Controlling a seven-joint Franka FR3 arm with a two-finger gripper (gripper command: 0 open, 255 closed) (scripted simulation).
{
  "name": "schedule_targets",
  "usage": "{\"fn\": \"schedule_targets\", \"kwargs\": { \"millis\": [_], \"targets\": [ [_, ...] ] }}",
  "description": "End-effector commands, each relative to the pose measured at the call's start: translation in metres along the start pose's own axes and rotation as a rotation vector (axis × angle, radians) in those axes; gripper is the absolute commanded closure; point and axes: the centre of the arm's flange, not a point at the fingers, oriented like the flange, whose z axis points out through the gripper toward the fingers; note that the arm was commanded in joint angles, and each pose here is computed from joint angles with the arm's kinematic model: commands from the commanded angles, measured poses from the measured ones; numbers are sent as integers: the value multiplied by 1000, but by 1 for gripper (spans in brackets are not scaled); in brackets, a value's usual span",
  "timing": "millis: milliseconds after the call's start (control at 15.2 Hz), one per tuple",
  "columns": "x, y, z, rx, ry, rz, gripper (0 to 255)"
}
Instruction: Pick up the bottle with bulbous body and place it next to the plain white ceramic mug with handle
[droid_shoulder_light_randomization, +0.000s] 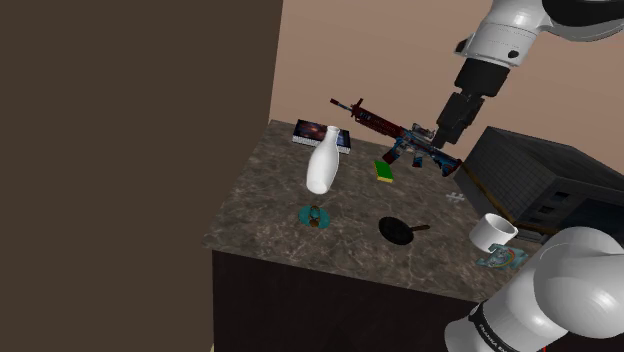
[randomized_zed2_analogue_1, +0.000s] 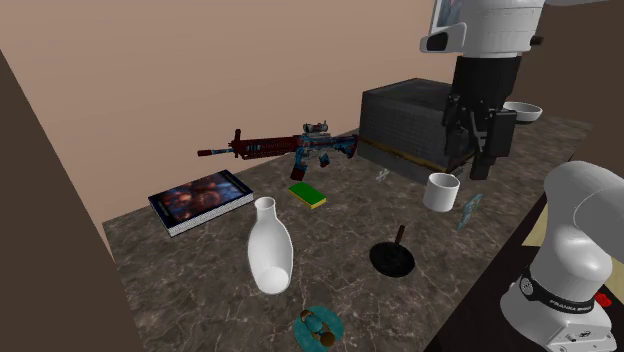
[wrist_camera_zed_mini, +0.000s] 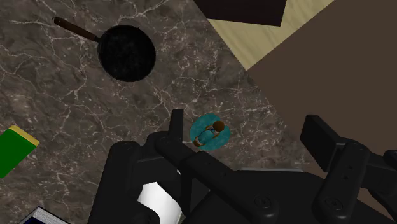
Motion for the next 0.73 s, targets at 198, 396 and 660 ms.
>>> {"fn": "schedule_targets", "kwargs": {
  "millis": [198, 396, 660],
  "targets": [
    [39, 6, 10, -10, -8, 2, 0],
    [77, 13, 20, -20, -16, 5, 0],
    [129, 21, 34, -33, -26, 8, 0]
  ]
}}
